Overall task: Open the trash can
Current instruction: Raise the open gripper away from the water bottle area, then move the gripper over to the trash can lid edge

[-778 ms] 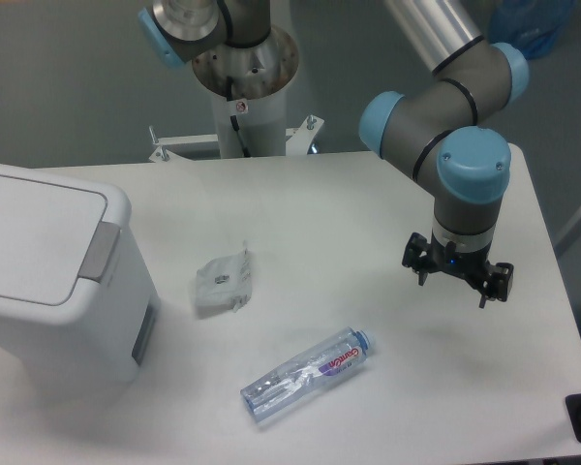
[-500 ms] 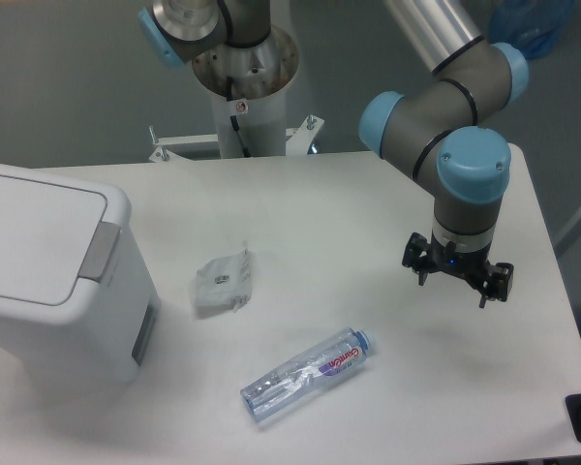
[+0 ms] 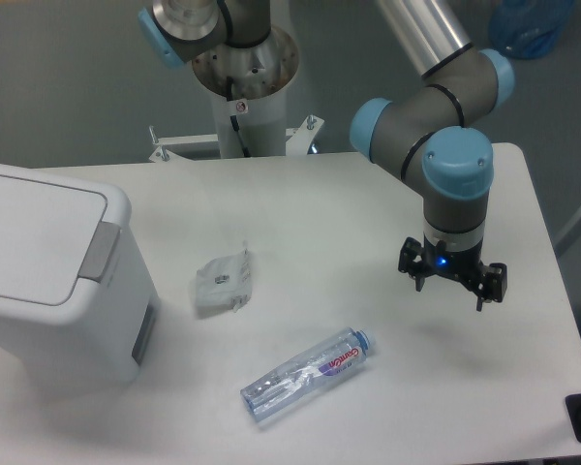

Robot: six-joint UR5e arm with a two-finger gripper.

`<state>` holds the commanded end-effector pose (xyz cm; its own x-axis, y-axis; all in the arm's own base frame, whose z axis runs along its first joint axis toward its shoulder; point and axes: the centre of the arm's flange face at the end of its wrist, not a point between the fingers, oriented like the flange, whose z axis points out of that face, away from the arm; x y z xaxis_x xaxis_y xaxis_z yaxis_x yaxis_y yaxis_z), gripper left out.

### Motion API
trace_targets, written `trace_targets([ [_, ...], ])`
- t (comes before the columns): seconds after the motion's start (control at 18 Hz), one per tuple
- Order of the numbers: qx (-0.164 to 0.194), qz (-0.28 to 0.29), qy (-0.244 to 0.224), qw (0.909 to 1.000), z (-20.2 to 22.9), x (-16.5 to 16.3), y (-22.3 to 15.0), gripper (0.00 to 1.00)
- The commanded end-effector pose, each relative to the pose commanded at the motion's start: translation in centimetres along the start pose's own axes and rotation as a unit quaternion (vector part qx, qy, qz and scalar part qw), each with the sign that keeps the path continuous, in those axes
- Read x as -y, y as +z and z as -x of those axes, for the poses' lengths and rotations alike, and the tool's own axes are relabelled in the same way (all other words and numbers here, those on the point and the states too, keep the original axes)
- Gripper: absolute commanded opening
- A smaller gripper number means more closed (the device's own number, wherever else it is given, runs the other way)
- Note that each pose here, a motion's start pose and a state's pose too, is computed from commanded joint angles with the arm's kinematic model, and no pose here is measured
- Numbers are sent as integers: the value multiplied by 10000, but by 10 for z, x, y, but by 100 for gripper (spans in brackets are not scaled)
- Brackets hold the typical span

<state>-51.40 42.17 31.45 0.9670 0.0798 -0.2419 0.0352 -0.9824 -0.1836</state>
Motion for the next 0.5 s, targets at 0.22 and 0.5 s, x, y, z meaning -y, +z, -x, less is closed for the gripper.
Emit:
trace_targets([
  [0.22, -192, -339, -392, 9985, -12, 8, -12, 100],
  [0.5, -361, -773, -309, 9959, -60, 46, -50, 100],
])
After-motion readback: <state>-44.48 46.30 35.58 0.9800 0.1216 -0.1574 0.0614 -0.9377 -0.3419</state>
